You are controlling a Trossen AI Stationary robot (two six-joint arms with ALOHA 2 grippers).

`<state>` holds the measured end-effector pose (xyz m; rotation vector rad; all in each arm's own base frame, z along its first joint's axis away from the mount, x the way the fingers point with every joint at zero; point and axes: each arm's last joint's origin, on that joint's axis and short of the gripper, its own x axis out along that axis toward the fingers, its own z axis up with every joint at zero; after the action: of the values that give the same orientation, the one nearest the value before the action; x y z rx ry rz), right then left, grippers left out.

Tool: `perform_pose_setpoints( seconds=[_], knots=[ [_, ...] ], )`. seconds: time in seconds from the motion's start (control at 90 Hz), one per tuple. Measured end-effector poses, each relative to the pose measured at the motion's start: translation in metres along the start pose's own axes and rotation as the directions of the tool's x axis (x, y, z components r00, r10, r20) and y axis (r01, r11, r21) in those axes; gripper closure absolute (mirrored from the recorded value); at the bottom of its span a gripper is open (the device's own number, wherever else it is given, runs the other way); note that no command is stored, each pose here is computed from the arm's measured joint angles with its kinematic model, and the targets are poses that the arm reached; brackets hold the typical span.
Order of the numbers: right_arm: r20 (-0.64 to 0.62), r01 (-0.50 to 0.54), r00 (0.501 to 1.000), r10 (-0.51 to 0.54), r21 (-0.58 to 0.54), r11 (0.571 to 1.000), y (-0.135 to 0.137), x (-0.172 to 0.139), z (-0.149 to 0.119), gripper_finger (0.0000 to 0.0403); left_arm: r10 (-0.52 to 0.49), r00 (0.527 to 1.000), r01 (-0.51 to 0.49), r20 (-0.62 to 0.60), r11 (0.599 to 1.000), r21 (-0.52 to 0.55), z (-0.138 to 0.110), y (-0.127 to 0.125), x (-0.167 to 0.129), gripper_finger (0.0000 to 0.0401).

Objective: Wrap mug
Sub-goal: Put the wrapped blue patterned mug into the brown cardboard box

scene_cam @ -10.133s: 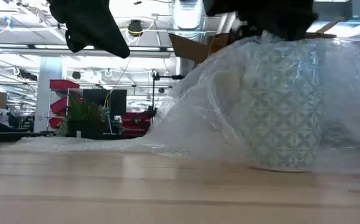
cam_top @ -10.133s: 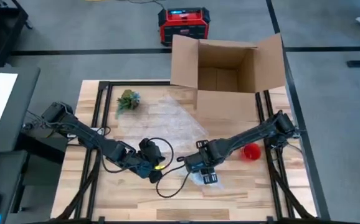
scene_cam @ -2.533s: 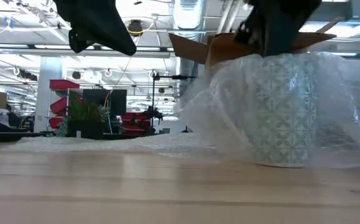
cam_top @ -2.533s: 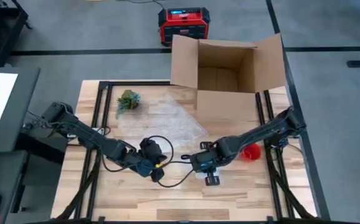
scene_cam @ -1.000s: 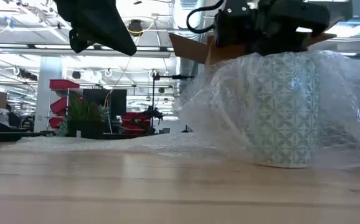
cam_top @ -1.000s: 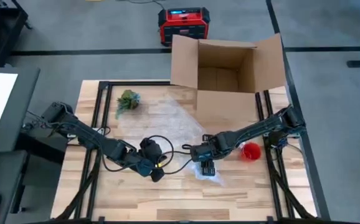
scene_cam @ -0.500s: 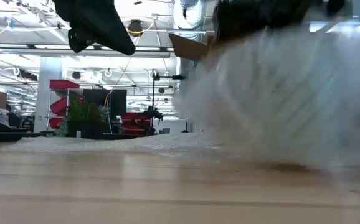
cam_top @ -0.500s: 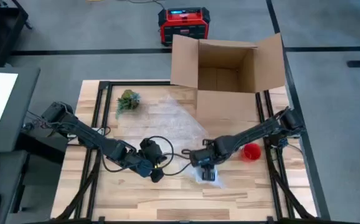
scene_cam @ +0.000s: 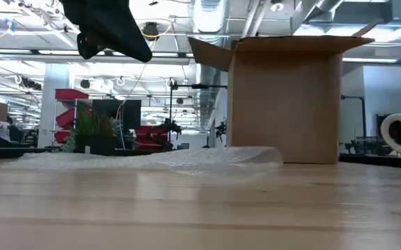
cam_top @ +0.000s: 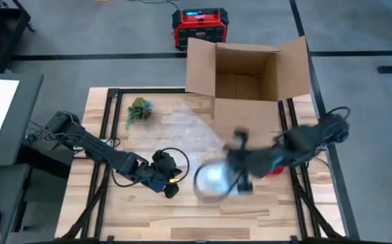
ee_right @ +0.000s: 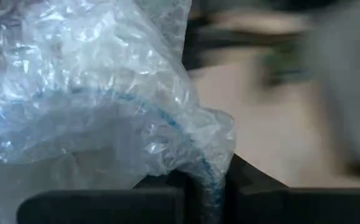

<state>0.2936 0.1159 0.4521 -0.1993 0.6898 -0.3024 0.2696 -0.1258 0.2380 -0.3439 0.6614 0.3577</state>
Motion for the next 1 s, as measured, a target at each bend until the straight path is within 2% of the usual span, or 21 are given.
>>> perform_pose_setpoints(
  seconds=[0.111,0.256,0.344,0.511,0.656,0.822,1.0],
  knots=[
    [-0.016,0.246,0.969,-0.246,0.129,0.961,-0.057,-0.011,0.001,0.0386,-0.003,1.0,0.003,0.003,1.0,-0.002,0.0,0.0,0.0,0.0401],
    [-0.178,0.452,0.89,-0.42,0.229,0.862,-0.132,-0.001,-0.012,0.0386,-0.003,1.0,0.003,0.003,1.0,-0.002,0.0,0.0,0.0,0.0401],
    [-0.288,0.549,0.829,-0.48,0.253,0.797,-0.168,0.016,-0.019,0.0386,-0.003,1.0,0.003,0.003,1.0,0.002,0.0,0.0,0.0,0.0401],
    [-0.455,0.57,0.791,-0.41,0.302,0.764,-0.223,0.057,-0.034,0.0386,-0.002,1.0,0.002,0.002,1.0,0.022,0.0,0.0,0.0,0.0401],
    [-0.579,0.605,0.728,-0.368,0.288,0.742,-0.25,0.104,-0.05,0.0386,-0.002,1.0,0.002,0.003,1.0,0.025,0.0,0.0,0.0,0.0401],
    [-0.646,0.55,0.72,-0.255,0.306,0.777,-0.269,0.161,-0.066,0.0387,-0.003,1.0,0.003,0.003,1.0,0.02,0.0,0.0,0.0,0.0401],
    [-0.734,0.52,0.666,-0.134,0.328,0.789,-0.287,0.211,-0.095,0.0387,-0.005,1.0,0.005,0.001,1.0,0.014,0.0,0.0,0.0,0.0401]
  ],
)
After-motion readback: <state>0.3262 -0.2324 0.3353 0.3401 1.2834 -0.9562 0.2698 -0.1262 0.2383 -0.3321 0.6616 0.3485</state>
